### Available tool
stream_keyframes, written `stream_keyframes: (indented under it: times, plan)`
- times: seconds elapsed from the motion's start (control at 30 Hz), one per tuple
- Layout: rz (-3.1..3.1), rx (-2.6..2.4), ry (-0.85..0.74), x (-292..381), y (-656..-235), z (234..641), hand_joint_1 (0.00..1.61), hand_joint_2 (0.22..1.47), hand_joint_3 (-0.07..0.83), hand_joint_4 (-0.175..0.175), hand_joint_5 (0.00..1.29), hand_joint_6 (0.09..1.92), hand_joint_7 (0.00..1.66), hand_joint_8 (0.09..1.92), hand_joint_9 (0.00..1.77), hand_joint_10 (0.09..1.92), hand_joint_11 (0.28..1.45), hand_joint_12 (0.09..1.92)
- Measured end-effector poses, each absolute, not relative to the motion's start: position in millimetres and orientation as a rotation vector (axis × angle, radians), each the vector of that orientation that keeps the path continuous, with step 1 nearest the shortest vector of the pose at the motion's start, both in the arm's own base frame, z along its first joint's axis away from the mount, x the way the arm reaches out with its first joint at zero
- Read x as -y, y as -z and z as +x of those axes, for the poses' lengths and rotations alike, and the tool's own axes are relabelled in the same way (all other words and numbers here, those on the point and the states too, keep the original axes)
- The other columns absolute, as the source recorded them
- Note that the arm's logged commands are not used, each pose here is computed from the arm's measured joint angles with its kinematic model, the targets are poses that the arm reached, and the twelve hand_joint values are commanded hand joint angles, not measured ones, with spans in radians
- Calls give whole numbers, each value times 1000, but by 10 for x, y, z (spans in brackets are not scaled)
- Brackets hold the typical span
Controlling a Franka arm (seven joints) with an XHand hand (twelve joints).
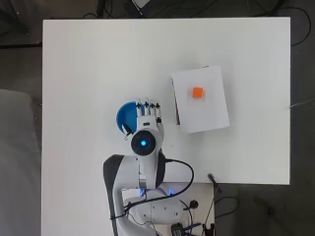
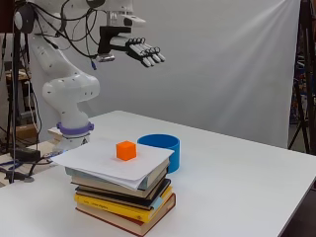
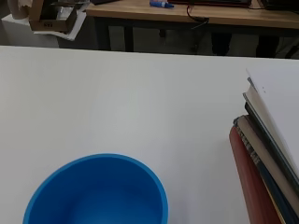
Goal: Teleoperate dual arm-hand system to pick and place objects
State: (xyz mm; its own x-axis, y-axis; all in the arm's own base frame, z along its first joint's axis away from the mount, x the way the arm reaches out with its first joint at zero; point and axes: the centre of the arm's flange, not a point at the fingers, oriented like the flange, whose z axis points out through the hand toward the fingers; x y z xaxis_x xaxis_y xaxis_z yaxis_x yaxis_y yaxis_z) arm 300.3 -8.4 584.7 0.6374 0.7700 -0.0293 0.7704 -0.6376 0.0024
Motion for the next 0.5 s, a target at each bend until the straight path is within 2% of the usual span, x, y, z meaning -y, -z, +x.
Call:
stream_keyframes:
  times: [0.1, 0.23, 0.27, 0.33, 0.4, 0.5]
  plan:
    - [2826, -1311, 100, 187, -5775, 2921, 197, 999, -3, 79, 262, 87, 307, 87, 435, 87, 461, 87]
    - [2863, -1292, 139, 343, -5778, 3085, 269, 1063, 5, 42, 380, 87, 473, 87, 617, 87, 504, 87]
    - [2881, -1280, 127, 407, -5775, 3155, 291, 1064, 3, 42, 385, 87, 448, 87, 598, 87, 504, 87]
    - [2929, -1220, 96, 626, -5694, 3314, 289, 1040, -6, 47, 226, 87, 264, 87, 431, 87, 480, 87]
    - [2987, -1120, 86, 859, -5534, 3479, 270, 1027, -8, 53, 133, 87, 176, 87, 343, 87, 460, 87]
    - [3057, -976, 82, 1231, -5254, 3673, 253, 1038, -1, 77, 269, 87, 300, 87, 487, 87, 510, 87]
